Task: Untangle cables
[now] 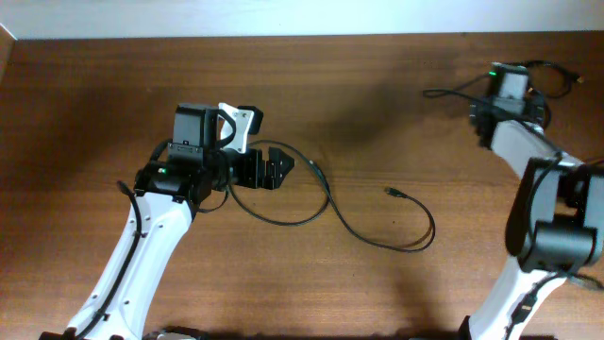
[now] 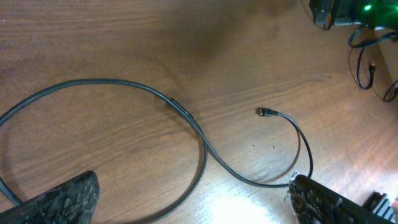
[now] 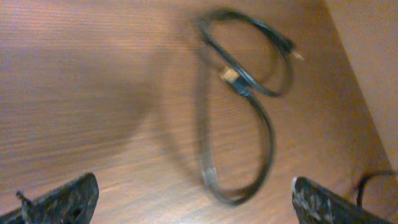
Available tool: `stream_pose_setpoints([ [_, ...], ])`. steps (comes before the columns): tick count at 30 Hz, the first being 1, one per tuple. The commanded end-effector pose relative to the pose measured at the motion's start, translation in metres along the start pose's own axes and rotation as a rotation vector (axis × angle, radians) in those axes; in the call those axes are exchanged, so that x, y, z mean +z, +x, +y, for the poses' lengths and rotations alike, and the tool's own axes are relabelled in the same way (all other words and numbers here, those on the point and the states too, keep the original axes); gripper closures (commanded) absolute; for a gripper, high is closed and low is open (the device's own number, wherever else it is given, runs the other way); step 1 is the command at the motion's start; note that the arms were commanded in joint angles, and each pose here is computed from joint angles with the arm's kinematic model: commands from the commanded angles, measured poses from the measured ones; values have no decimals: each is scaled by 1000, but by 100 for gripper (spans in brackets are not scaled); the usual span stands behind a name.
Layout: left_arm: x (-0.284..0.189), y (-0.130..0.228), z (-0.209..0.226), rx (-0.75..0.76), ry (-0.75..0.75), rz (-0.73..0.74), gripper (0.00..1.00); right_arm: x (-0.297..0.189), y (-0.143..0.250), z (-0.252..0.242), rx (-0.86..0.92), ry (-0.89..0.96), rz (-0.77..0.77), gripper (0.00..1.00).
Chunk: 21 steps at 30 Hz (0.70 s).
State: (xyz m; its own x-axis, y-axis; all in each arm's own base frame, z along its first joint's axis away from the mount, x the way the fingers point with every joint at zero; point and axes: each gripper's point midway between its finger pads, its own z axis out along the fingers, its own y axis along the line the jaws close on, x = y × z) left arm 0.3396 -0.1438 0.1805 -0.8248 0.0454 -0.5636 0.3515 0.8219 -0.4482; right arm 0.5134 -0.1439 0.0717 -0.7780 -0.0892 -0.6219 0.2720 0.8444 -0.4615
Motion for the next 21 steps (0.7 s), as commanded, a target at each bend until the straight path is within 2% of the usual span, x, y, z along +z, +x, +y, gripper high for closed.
stream_pose_setpoints([
  [1,0,-3,0,21,-3,-6,1,-63,-28,35,61,-111,-40,2],
  [4,0,-3,0,21,-3,-6,1,-111,-20,74,159,-354,33,2],
  [7,0,-3,0,20,-3,-6,1,-174,-23,60,183,-483,42,2],
  [8,0,-3,0,20,-3,-6,1,-211,-22,45,199,-529,38,2],
  [10,0,-3,0,21,-3,-6,1,-274,1,24,190,-622,68,2],
  [13,0,-3,0,20,-3,-6,1,-325,46,3,168,-666,162,2],
  [16,0,-3,0,20,-3,-6,1,-375,86,37,161,-968,371,2],
  [18,-1,-11,-2,33,5,-36,1,-373,102,44,157,-986,466,1],
  [21,-1,-10,-2,32,4,-34,1,-348,109,59,153,-972,497,1],
])
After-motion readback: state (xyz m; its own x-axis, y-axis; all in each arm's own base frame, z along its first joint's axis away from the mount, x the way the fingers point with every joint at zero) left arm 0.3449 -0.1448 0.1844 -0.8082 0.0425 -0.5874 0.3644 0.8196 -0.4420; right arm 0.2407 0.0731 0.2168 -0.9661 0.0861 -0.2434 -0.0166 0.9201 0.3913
